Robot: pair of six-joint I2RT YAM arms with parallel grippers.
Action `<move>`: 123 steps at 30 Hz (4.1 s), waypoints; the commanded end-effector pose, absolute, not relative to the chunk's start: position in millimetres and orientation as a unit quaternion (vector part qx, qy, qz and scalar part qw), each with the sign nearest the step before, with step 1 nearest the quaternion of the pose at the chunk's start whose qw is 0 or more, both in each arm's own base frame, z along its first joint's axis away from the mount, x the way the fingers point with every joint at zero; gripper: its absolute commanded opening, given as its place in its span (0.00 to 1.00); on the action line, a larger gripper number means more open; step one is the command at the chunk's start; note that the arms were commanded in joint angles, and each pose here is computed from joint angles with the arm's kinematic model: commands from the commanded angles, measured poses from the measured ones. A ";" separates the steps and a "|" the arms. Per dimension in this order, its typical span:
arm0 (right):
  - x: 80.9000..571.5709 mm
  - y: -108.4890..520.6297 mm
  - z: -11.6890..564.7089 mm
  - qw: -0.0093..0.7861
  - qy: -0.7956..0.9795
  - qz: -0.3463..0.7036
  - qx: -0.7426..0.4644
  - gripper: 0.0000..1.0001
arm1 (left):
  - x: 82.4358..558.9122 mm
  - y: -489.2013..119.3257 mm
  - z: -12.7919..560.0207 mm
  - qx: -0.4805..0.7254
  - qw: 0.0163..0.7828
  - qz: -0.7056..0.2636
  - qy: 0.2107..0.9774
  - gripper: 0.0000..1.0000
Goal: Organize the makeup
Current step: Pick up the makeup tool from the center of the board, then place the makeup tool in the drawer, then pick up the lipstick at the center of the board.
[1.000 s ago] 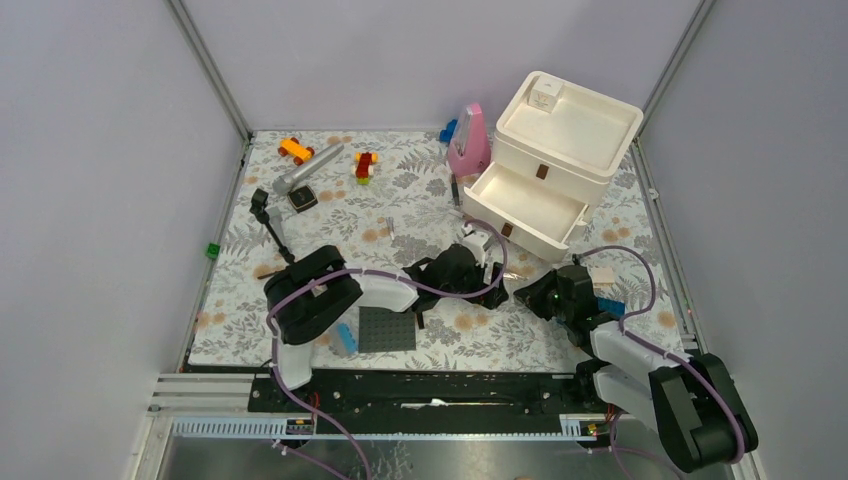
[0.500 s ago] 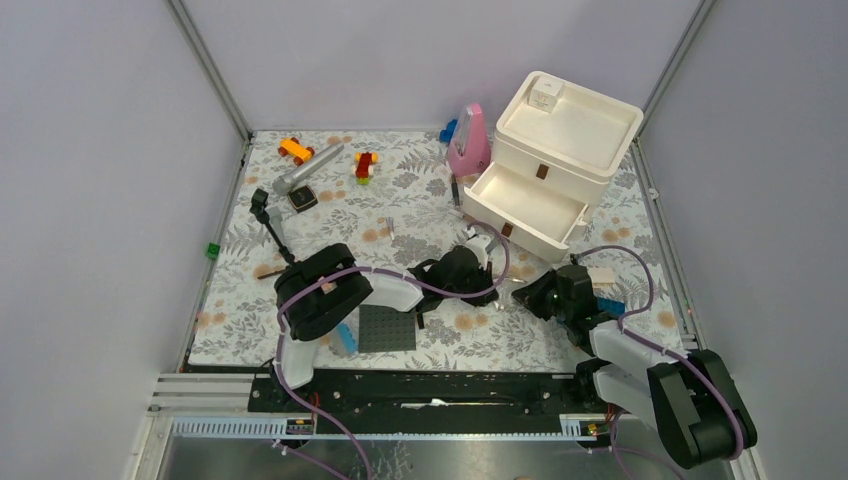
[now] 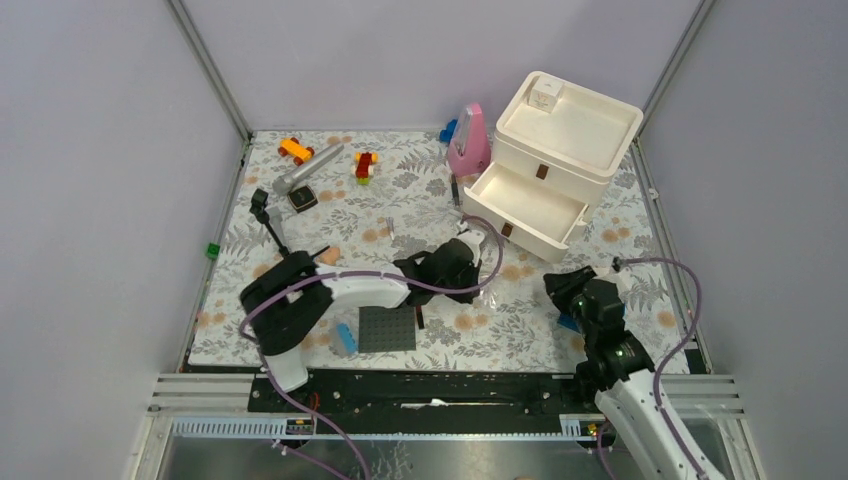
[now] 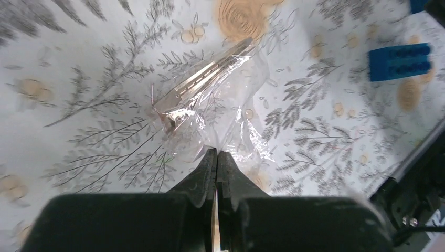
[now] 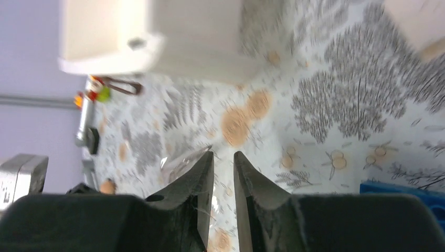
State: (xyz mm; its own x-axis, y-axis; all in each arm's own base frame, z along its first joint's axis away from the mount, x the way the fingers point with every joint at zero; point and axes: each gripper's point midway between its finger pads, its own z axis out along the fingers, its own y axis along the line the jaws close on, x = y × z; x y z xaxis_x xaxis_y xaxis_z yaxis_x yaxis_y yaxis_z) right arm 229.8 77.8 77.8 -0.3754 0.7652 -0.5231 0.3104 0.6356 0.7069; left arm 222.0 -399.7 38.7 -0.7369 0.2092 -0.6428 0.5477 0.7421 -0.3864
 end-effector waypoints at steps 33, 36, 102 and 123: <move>199.3 8.2 165.1 0.569 0.725 0.152 0.357 0.35 | 363.1 -490.7 242.0 0.302 0.436 -0.363 0.766 0.39; 199.1 8.8 164.0 0.569 0.726 0.153 0.356 0.36 | 362.7 -485.5 253.8 0.298 0.449 -0.362 0.761 0.55; 208.4 21.3 141.5 0.548 0.753 0.154 0.330 0.40 | 222.8 -272.9 16.2 0.064 0.284 -0.059 0.955 0.57; 208.1 21.0 141.1 0.550 0.750 0.157 0.332 0.40 | 231.6 -326.8 36.9 0.132 0.303 -0.122 0.936 0.02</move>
State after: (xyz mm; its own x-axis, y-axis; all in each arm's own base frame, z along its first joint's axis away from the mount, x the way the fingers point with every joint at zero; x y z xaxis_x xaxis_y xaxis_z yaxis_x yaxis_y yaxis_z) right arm 204.8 20.6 135.2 -0.2009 0.6637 -0.7205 0.3432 0.7366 0.5828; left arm 224.4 -301.7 18.7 -0.8124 0.1588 -0.5610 0.2530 0.9629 -0.0938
